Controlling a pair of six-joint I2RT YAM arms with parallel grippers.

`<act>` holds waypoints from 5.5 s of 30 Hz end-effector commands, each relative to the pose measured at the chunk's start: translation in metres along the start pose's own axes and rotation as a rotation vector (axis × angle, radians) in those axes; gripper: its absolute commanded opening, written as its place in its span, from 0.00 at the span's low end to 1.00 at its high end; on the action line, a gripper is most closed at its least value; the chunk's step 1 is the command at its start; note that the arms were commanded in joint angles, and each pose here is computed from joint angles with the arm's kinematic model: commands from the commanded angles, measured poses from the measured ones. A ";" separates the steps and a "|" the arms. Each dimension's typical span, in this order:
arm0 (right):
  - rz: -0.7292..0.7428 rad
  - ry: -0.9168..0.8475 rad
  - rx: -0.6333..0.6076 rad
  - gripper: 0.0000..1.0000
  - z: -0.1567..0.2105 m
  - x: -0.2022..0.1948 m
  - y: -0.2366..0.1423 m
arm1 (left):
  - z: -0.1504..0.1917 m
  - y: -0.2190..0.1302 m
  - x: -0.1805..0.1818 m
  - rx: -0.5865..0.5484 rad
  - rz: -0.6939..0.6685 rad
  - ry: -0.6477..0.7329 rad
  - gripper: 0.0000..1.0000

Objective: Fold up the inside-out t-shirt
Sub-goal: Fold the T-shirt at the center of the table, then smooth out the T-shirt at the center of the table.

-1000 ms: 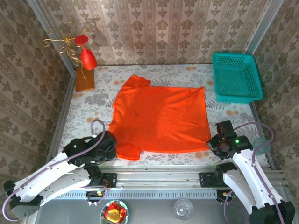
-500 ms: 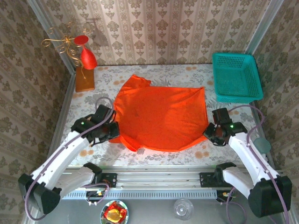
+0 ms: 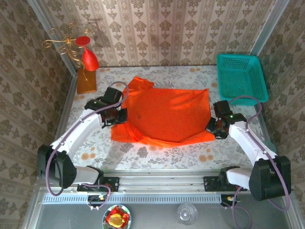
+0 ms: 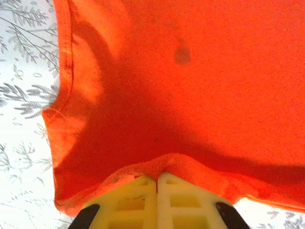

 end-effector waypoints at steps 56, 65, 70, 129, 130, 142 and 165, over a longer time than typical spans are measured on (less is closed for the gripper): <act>-0.445 -0.138 0.085 0.37 0.019 0.076 0.018 | -0.045 0.057 0.001 0.066 -0.025 0.054 0.14; -0.548 -0.144 0.197 0.39 0.020 0.106 0.051 | 0.012 0.076 0.040 0.175 -0.041 0.001 0.09; -0.326 -0.094 0.246 0.42 0.026 0.071 0.074 | 0.017 0.101 0.075 0.197 -0.122 -0.066 0.08; -0.542 -0.556 0.124 0.39 0.001 0.318 0.079 | -0.034 0.093 0.059 0.212 0.001 -0.122 0.20; -0.560 -0.555 0.130 0.40 0.003 0.320 0.076 | -0.037 0.090 0.054 0.203 0.024 -0.110 0.20; -0.623 -0.468 0.212 0.46 0.018 0.322 0.078 | -0.064 0.094 0.010 0.208 0.253 0.024 0.38; -0.672 -0.435 0.230 0.16 0.017 0.334 0.077 | -0.044 0.129 0.017 0.318 0.237 0.053 0.40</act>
Point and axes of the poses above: each hand's point on the last joint's axis, 136 mm out from that joint toward the fingers, its own y axis out along the fingers, its own x axis along the line the jaws close on, z = x × y, the point moved 2 cm from there along -y, back along the fingers, and after that the axes turned 15 degrees about -y, right-handed, at the moved point
